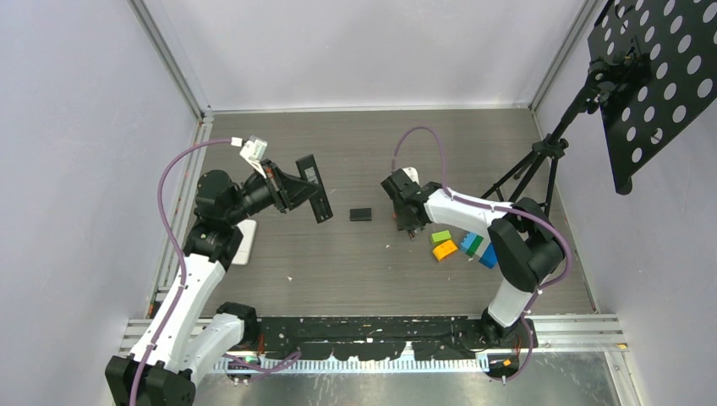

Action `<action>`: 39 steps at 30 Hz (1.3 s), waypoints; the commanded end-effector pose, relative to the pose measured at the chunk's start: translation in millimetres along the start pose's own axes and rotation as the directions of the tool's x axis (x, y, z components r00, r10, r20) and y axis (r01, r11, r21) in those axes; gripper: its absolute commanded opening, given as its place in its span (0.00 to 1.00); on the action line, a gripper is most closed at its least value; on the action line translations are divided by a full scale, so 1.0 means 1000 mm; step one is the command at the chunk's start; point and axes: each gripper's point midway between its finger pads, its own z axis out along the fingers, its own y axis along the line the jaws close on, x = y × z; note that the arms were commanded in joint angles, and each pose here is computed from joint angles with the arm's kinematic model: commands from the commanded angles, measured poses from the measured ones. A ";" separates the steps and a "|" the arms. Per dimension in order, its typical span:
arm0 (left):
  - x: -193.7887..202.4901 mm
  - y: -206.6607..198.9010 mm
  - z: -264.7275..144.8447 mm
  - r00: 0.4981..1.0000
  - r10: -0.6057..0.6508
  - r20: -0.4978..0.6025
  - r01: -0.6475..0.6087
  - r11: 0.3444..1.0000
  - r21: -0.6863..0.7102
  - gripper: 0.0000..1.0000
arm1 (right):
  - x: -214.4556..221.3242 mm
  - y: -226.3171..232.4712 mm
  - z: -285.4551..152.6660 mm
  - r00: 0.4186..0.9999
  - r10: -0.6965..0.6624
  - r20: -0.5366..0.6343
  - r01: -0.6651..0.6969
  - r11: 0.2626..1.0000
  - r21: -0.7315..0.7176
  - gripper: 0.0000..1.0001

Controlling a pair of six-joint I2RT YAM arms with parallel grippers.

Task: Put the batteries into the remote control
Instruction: Pick up the battery from the center of the board.

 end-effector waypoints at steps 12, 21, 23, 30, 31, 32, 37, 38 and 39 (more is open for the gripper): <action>-0.006 -0.005 -0.002 1.000 0.025 0.010 -0.026 1.000 0.005 0.00 | 0.014 -0.002 0.015 0.997 0.041 -0.072 -0.043 0.999 -0.031 0.25; -0.007 -0.006 -0.001 1.000 -0.008 0.019 0.007 1.000 0.011 0.00 | 0.013 -0.004 0.014 0.997 0.048 -0.060 -0.050 0.998 -0.028 0.02; -0.008 -0.007 0.001 0.999 -0.033 0.029 0.032 0.999 0.022 0.00 | 0.002 -0.001 0.003 0.998 0.063 -0.010 -0.063 0.996 -0.063 0.00; -0.013 -0.002 0.008 0.982 -0.164 0.096 0.162 0.986 0.033 0.00 | -0.069 0.042 -0.108 0.930 0.201 0.308 -0.065 0.914 -0.400 0.00; -0.014 -0.001 0.009 0.978 -0.183 0.104 0.180 0.983 0.035 0.00 | -0.079 0.048 -0.130 0.906 0.235 0.351 -0.055 0.890 -0.452 0.00; -0.015 -0.001 0.010 0.974 -0.196 0.112 0.192 0.980 0.045 0.00 | -0.090 0.056 -0.151 0.877 0.272 0.395 -0.040 0.862 -0.505 0.00; -0.020 -0.005 0.014 0.955 -0.260 0.142 0.246 0.963 0.105 0.00 | -0.114 0.092 -0.248 0.759 0.388 0.523 0.110 0.716 -0.690 0.00; -0.020 -0.006 0.014 0.952 -0.270 0.144 0.254 0.960 0.118 0.00 | -0.118 0.099 -0.265 0.734 0.410 0.542 0.143 0.687 -0.713 0.00; -0.020 -0.007 0.014 0.949 -0.280 0.143 0.263 0.956 0.126 0.00 | -0.120 0.105 -0.280 0.712 0.431 0.554 0.170 0.660 -0.732 0.00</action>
